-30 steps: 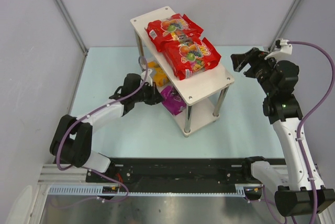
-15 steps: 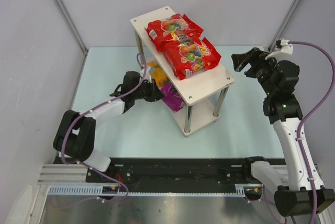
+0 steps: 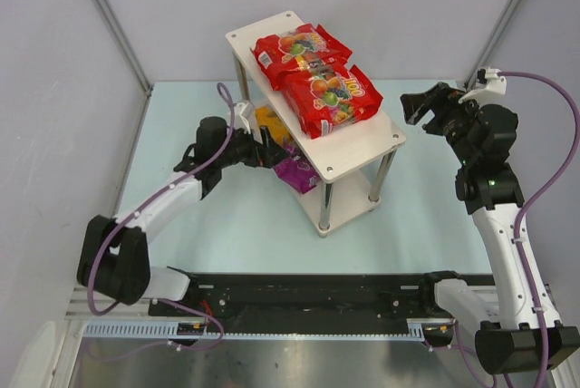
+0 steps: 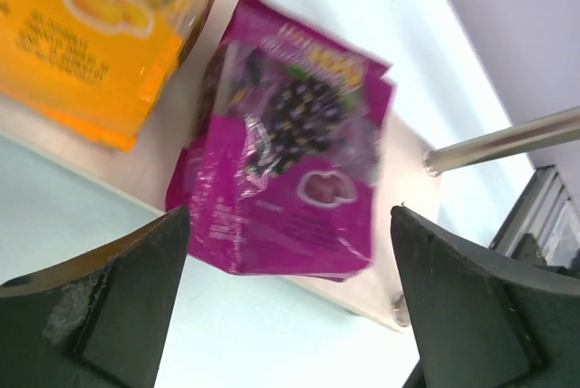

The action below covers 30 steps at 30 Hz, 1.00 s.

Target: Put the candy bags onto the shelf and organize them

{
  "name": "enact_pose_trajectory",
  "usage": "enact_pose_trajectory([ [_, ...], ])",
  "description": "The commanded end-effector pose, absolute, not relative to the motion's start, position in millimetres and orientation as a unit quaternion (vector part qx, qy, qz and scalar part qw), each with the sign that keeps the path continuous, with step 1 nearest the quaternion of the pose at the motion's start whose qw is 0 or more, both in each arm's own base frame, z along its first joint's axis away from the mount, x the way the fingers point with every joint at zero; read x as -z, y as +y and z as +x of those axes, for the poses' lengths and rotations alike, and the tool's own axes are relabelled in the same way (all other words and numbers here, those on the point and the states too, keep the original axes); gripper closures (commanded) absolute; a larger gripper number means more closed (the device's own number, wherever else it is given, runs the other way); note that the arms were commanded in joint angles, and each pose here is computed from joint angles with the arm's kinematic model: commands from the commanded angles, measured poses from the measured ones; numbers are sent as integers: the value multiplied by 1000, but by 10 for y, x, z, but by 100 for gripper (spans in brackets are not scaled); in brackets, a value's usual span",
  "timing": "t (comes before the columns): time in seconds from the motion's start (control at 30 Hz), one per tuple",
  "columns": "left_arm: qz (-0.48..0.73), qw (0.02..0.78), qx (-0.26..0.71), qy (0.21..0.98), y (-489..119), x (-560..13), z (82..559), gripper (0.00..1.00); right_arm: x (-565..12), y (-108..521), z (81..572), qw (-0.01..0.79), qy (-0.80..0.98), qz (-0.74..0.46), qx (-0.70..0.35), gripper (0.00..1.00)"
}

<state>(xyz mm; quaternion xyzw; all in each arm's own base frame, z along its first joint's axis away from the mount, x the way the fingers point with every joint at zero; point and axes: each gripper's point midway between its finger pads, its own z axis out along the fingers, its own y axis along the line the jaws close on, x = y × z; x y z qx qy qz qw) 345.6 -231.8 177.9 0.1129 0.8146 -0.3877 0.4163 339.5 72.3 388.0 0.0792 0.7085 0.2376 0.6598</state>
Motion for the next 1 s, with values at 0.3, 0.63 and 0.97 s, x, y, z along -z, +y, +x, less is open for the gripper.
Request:
enact_pose_trajectory([
  [0.3,-22,506,279,816,-1507,-2399,2977,0,-3884,330,3369,675,699,162,-173,0],
  [0.63,-139,565,157,798,-717,-2595,2594,0,-3785,3,3357,669,693,236,-128,0],
  [0.97,-159,612,129,764,-423,-2833,2330,0,-3802,-53,3329,674,692,233,-114,0],
])
